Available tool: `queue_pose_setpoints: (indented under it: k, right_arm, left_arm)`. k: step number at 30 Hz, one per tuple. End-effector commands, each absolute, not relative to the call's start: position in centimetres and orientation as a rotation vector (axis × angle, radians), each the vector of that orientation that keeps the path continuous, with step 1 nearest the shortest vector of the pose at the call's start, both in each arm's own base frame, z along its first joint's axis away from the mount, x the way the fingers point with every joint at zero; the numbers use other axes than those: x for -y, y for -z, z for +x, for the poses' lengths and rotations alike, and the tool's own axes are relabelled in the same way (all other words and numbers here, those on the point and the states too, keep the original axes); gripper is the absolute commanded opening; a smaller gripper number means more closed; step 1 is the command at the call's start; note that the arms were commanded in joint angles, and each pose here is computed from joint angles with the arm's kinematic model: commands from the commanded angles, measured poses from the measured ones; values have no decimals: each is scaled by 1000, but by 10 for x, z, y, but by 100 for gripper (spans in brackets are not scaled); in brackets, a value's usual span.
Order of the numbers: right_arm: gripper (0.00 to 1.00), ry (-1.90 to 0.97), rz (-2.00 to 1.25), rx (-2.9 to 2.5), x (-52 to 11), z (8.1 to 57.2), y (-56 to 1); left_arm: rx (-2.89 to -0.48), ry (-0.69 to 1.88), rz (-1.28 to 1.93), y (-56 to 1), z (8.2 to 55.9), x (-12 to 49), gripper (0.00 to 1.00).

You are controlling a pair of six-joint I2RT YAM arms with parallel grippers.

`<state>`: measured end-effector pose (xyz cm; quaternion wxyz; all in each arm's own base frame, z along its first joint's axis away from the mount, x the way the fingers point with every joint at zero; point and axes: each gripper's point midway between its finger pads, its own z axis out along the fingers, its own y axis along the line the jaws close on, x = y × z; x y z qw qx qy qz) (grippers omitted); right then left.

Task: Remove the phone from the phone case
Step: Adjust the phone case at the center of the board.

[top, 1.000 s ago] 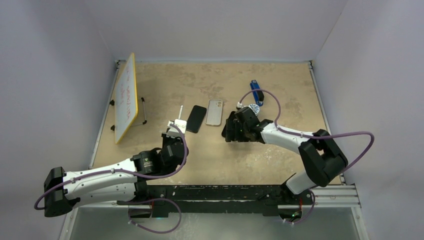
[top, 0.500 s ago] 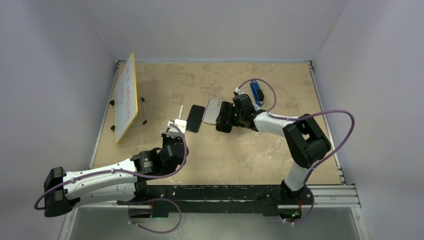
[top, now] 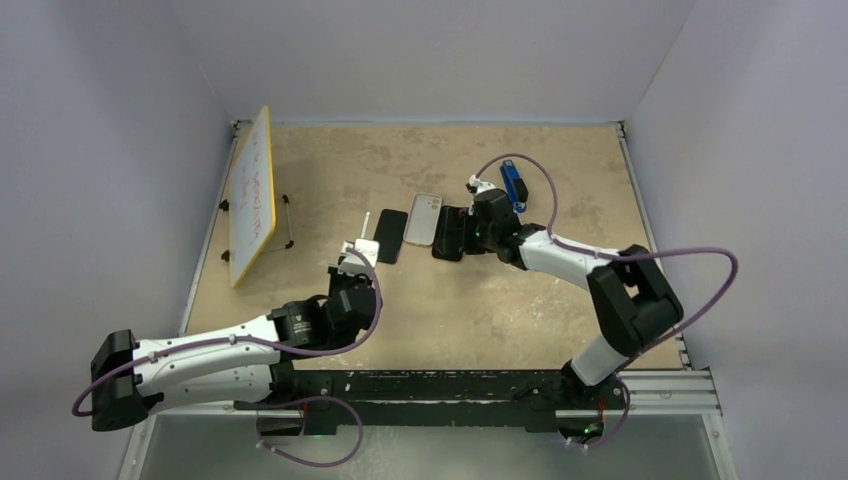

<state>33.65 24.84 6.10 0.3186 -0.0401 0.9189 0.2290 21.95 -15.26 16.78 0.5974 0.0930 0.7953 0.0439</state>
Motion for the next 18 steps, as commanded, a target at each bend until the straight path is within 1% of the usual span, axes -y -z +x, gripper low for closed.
queue_pose_setpoints:
  k: [1, 5, 7, 9, 13, 18]
  right_arm:
    - [99, -740, -179, -2305, -258, 320, -97]
    - [99, -885, -78, -2190, -266, 316, -123]
    - [99, -937, -107, -2082, -271, 310, -135]
    - [99, -909, -214, -1984, -277, 301, -141]
    - [98, -757, -498, -1777, -294, 279, -141]
    - [93, -718, -627, -1594, -298, 265, -145]
  left_arm:
    - [-1806, -40, 156, -185, 227, 162, 0]
    - [-1818, 39, 155, -188, 229, 174, 0]
    - [-1830, 78, 139, -190, 230, 180, 0]
    - [-1859, 104, 122, -189, 233, 187, 0]
    - [-1927, 134, 54, -190, 243, 196, 0]
    - [-1978, 182, 9, -195, 257, 204, 0]
